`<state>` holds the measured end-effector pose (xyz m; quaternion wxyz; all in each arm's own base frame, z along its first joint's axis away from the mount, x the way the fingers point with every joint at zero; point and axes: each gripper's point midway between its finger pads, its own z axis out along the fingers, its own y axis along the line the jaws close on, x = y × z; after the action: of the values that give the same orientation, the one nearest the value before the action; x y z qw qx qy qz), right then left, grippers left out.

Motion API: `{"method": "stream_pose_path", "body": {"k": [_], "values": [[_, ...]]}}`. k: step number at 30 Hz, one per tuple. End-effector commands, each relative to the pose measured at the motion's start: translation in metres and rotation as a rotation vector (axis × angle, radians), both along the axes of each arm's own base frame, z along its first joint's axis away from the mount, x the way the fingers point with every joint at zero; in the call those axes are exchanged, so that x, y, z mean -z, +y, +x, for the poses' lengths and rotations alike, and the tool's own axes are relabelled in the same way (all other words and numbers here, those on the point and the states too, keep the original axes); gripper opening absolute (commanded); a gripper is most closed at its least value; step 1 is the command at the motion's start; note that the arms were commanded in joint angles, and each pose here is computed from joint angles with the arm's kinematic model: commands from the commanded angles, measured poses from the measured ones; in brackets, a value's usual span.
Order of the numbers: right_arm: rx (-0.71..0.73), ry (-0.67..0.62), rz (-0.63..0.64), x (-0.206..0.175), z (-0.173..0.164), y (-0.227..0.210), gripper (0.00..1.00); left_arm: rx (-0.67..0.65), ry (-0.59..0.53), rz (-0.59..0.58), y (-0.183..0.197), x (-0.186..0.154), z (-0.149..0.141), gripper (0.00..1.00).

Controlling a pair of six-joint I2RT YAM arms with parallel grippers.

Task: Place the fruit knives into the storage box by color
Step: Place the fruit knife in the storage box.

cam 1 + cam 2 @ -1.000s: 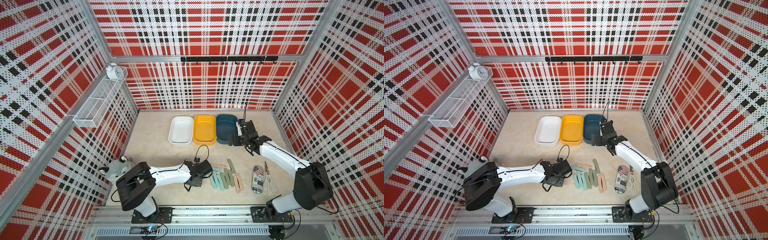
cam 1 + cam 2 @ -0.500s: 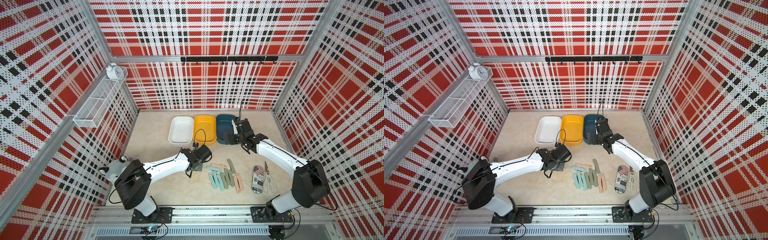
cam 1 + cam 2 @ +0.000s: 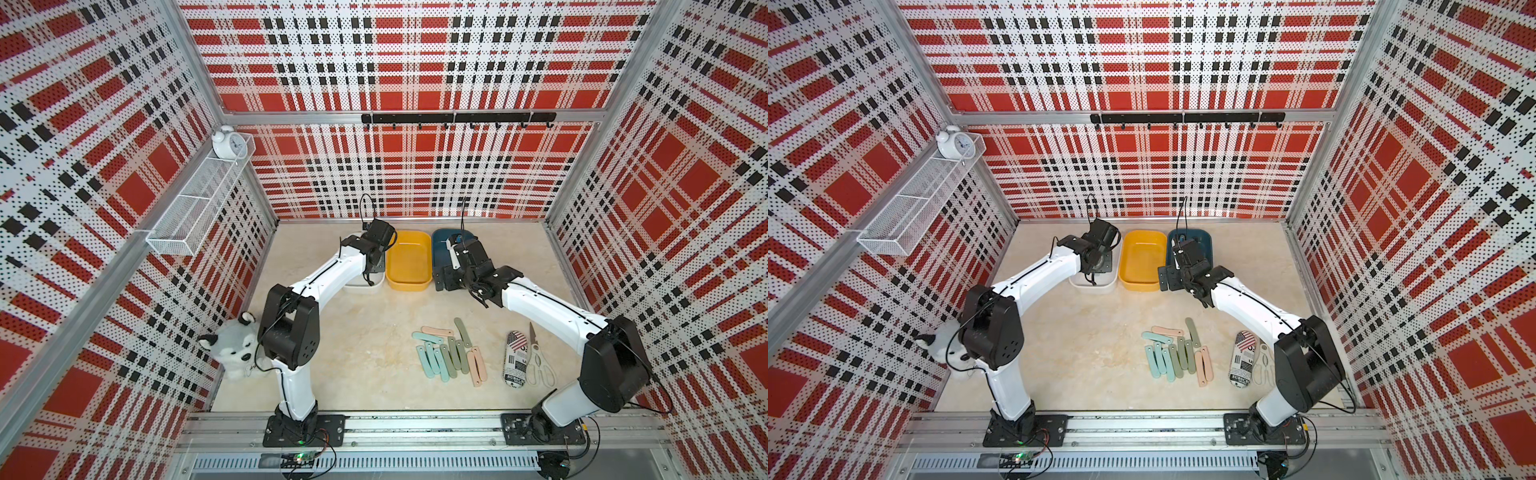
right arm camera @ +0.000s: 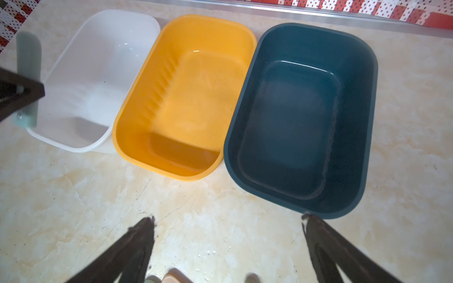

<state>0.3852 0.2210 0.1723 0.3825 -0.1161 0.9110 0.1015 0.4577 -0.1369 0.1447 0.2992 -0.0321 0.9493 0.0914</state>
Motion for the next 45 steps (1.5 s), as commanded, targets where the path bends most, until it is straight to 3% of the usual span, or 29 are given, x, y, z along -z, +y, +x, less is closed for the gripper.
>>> {"method": "stream_pose_path", "body": {"k": [1, 12, 20, 30, 36, 41, 45], "values": [[-0.005, -0.002, 0.002, 0.002, 0.004, 0.006, 1.00, 0.024, 0.033, 0.068, 0.010, 0.014, 0.024, 0.27], [-0.061, 0.018, 0.033, 0.006, -0.011, 0.010, 1.00, 0.029, 0.120, 0.059, 0.011, 0.075, 0.073, 0.25], [-0.050, 0.077, 0.029, 0.027, -0.041, -0.007, 1.00, 0.043, 0.169, 0.076, 0.010, 0.110, 0.074, 0.27], [-0.034, 0.112, 0.025, 0.039, -0.056, -0.017, 1.00, 0.042, 0.178, 0.093, 0.018, 0.119, 0.072, 0.34], [-0.023, 0.133, 0.004, 0.045, -0.065, -0.026, 1.00, 0.034, 0.142, 0.095, 0.021, 0.101, 0.076, 0.46], [0.014, 0.183, -0.005, 0.053, -0.083, -0.039, 1.00, 0.022, 0.027, 0.044, 0.012, 0.031, 0.075, 0.67], [0.055, 0.241, 0.029, 0.066, -0.101, -0.047, 0.94, 0.086, -0.079, -0.020, -0.020, -0.033, 0.041, 0.89]]}}
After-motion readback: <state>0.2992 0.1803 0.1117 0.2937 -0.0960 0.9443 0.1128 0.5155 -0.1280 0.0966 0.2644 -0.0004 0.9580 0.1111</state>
